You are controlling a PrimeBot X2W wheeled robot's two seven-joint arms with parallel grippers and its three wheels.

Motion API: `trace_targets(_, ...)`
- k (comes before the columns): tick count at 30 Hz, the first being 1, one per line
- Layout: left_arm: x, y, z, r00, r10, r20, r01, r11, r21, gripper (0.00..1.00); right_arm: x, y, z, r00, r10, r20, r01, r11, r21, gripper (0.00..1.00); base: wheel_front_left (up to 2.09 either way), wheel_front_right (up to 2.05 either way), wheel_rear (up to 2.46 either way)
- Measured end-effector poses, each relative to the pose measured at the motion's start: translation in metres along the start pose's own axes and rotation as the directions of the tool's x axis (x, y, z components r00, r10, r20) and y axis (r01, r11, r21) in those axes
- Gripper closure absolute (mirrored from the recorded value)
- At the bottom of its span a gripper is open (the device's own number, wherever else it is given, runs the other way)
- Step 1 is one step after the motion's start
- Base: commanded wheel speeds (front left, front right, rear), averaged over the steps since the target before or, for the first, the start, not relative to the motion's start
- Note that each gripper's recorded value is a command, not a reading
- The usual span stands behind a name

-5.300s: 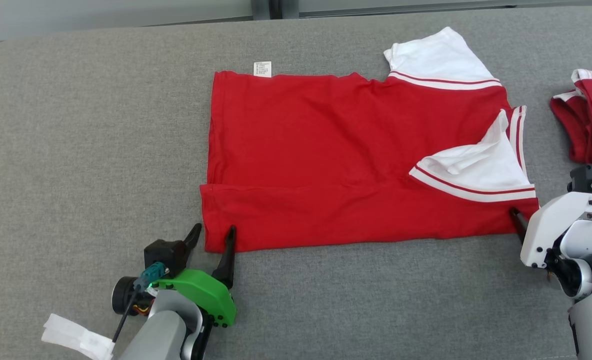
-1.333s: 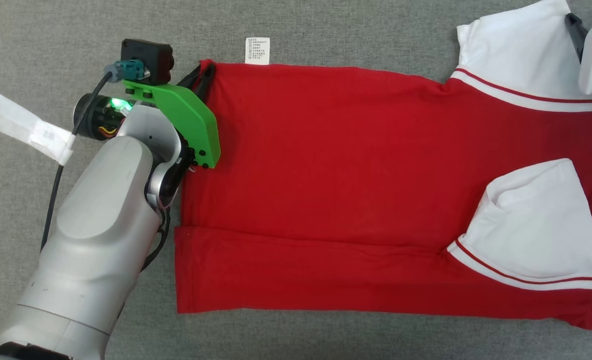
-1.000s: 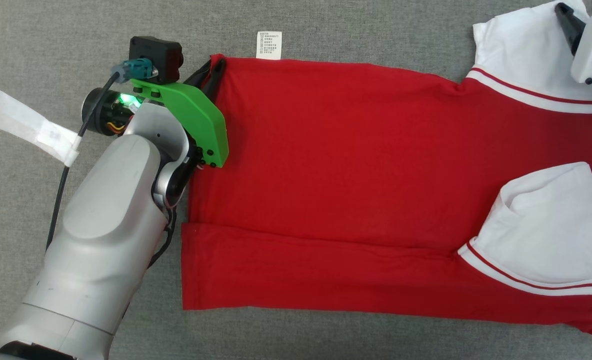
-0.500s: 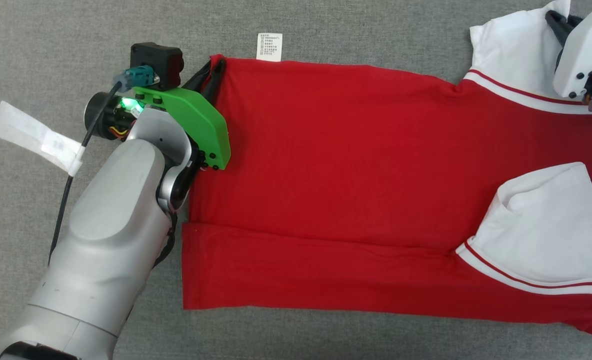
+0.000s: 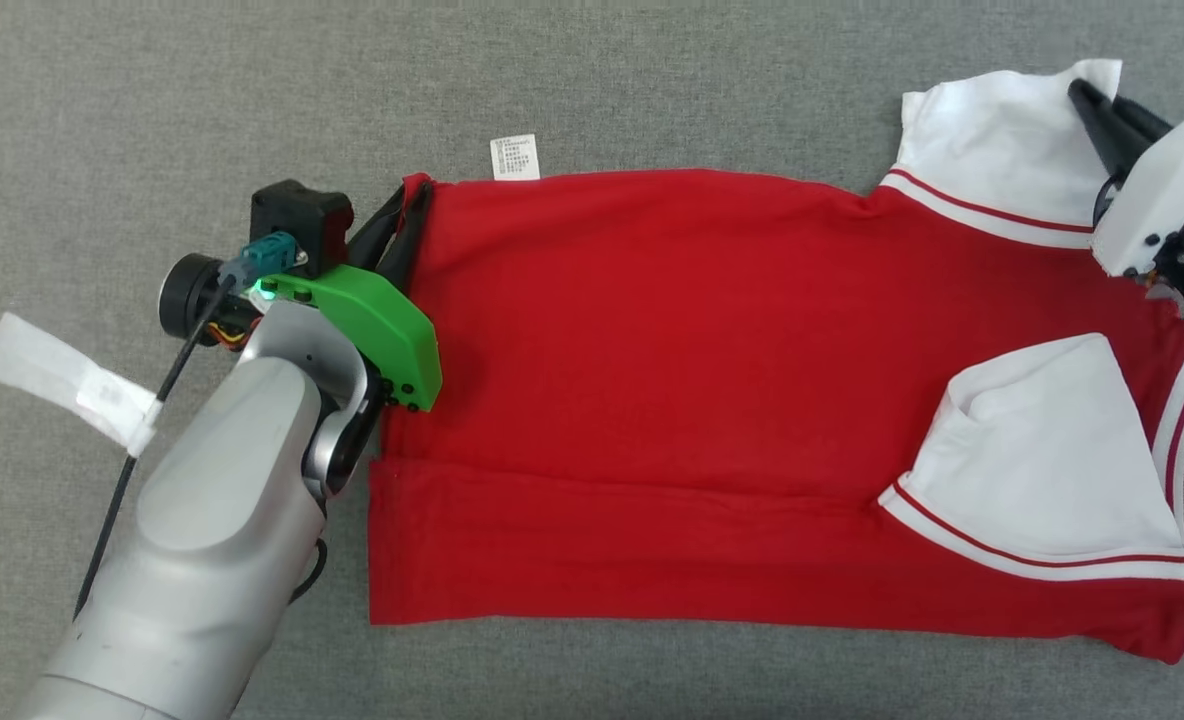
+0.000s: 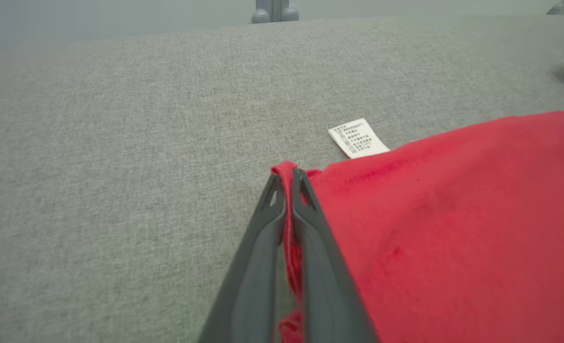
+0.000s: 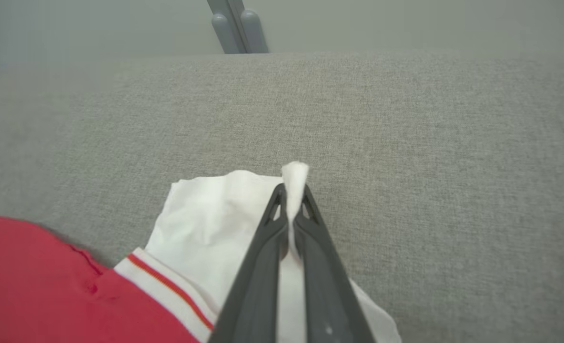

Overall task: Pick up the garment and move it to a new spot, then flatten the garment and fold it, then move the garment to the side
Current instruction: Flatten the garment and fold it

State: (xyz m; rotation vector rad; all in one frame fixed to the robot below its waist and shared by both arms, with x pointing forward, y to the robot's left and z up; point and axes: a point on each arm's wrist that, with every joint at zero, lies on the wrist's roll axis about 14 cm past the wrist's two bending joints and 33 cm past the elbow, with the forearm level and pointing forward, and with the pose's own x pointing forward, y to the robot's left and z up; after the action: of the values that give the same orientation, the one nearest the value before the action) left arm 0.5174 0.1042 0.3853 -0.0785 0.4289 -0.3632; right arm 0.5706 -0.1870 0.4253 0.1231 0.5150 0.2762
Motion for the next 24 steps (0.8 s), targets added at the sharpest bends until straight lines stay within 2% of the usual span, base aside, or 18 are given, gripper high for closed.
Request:
trace_targets(8, -0.023, -0.016, 0.02, 0.991, -0.037, 0.127, 0.032, 0.999, 0.037, 1.0, -0.046, 0.011, 0.002, 0.998, 0.044, 0.051, -0.044, 0.999, -0.01, 1.0, 0.0, 0.0, 0.0)
trace_targets(16, -0.049, -0.027, 0.016, 0.982, -0.057, 0.181, 0.046, 0.997, 0.062, 1.0, -0.092, 0.011, -0.034, 0.999, 0.04, -0.03, -0.039, 0.998, 0.05, 1.0, 0.0, 0.0, 0.0)
trace_targets(24, -0.072, -0.035, -0.001, 0.983, -0.041, 0.181, 0.038, 0.999, 0.02, 1.0, -0.135, 0.015, -0.063, 0.995, 0.034, -0.098, -0.025, 0.995, 0.098, 1.0, 0.0, 0.0, 0.0)
